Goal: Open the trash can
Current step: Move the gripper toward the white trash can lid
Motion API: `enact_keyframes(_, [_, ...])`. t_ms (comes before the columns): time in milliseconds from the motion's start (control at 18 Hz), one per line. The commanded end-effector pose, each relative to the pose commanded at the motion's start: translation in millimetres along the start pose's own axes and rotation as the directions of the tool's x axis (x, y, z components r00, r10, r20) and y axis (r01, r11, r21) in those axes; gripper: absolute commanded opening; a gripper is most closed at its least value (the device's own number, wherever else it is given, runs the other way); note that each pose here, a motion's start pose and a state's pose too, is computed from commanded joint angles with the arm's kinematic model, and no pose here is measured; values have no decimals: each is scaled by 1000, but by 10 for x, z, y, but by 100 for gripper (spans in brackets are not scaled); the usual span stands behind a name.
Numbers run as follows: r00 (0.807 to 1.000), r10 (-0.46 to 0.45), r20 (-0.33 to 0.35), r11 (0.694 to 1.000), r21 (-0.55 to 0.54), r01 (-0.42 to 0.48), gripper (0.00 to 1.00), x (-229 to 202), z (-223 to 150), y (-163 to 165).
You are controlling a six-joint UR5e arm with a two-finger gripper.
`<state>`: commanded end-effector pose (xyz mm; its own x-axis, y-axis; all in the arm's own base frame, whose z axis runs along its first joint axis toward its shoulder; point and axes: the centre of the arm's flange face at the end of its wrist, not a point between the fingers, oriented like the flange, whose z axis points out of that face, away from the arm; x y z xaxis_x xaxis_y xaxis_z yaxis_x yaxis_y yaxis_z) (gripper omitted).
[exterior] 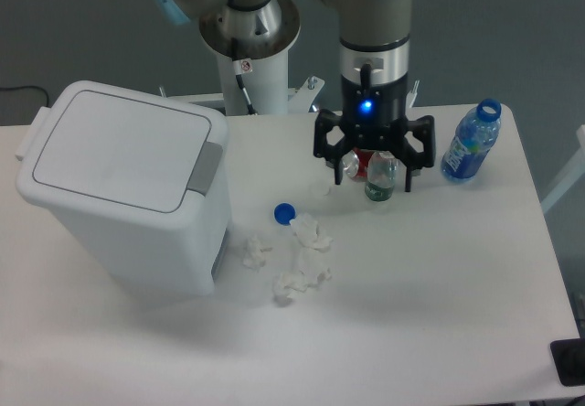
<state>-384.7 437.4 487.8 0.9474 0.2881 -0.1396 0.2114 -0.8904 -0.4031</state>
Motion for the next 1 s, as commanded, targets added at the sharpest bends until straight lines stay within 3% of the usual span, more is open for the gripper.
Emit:
enact_keyframes(667, [996,-65,-64,997,37,67,100,784,-121,-312])
enact_keyframes(1000, [990,-73,-123,994,77,82,100,830,-192,-371])
